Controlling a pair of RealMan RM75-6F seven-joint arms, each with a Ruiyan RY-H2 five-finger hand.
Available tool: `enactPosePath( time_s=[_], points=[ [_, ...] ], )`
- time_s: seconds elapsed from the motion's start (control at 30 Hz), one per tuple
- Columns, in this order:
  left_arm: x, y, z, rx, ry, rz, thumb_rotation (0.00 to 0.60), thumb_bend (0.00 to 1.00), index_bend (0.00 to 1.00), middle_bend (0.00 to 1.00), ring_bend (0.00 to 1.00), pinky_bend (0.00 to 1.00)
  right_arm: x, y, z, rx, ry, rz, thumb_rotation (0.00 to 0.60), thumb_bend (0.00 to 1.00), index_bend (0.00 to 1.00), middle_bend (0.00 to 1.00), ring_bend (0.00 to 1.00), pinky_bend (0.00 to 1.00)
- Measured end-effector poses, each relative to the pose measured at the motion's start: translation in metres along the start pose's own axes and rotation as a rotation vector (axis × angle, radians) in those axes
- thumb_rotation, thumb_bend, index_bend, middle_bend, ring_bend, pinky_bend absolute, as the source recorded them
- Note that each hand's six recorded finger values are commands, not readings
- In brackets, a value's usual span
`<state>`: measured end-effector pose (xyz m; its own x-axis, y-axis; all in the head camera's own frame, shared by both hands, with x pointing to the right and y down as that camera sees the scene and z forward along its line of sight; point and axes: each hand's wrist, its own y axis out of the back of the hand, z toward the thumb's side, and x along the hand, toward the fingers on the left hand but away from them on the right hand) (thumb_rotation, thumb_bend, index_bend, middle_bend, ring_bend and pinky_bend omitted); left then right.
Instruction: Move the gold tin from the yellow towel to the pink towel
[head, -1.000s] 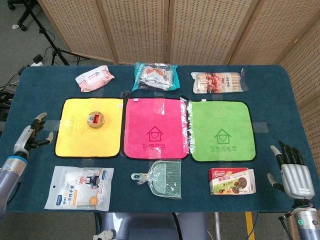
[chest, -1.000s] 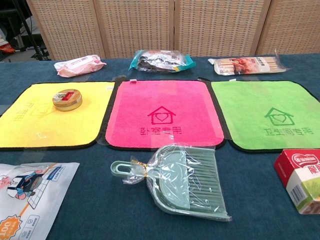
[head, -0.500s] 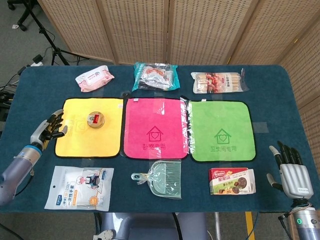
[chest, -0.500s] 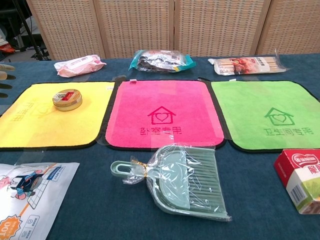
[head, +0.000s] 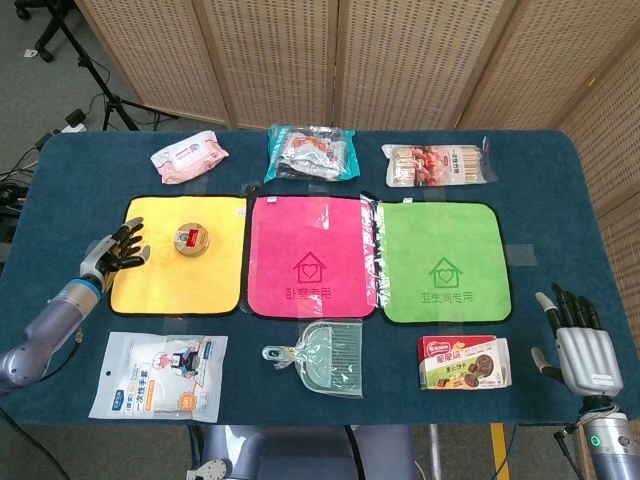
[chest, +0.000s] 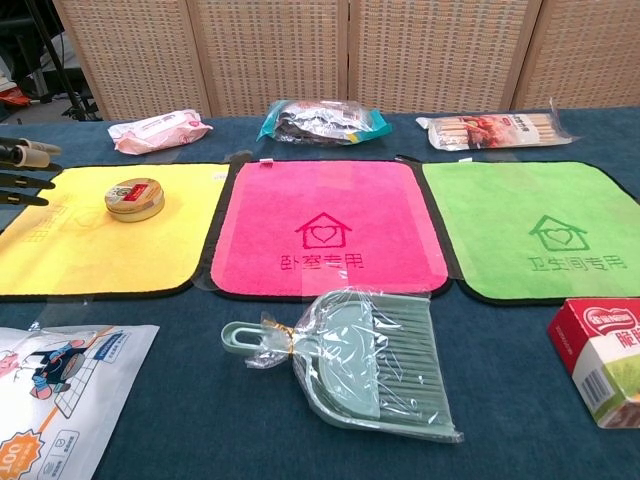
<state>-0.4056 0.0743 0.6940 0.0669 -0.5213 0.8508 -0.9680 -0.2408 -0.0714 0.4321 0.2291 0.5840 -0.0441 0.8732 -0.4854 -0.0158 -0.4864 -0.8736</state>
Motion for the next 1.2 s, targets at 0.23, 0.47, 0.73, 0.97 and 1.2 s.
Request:
enactPosePath(
  time_s=[0.23, 0.47, 0.73, 0.97, 1.2],
  points=[
    [0.008, -0.007, -0.003, 0.001, 0.011, -0.015, 0.600, 0.55, 0.07, 0.00, 0.00, 0.00, -0.002, -0.003, 0.001, 0.007, -0.001, 0.008, 0.600, 0.36, 0.09, 0.00, 0.00, 0.05],
    [0.014, -0.014, -0.004, 0.002, 0.005, -0.023, 0.600, 0.55, 0.07, 0.00, 0.00, 0.00, -0.001, -0.004, 0.001, 0.009, 0.000, 0.009, 0.600, 0.36, 0.09, 0.00, 0.00, 0.05],
    [0.020, -0.023, -0.002, 0.007, -0.013, -0.035, 0.600, 0.55, 0.07, 0.00, 0.00, 0.00, -0.002, -0.005, 0.003, 0.013, 0.007, 0.013, 0.600, 0.36, 0.09, 0.00, 0.00, 0.05],
    [0.022, -0.033, -0.001, 0.033, -0.026, -0.054, 0.600, 0.55, 0.07, 0.00, 0.00, 0.00, -0.001, -0.008, 0.007, 0.020, 0.018, 0.021, 0.600, 0.36, 0.09, 0.00, 0.00, 0.05],
    [0.023, -0.044, 0.001, 0.071, -0.047, -0.070, 0.600, 0.55, 0.07, 0.00, 0.00, 0.00, 0.000, -0.013, 0.013, 0.034, 0.038, 0.035, 0.600, 0.36, 0.09, 0.00, 0.00, 0.05]
  ],
)
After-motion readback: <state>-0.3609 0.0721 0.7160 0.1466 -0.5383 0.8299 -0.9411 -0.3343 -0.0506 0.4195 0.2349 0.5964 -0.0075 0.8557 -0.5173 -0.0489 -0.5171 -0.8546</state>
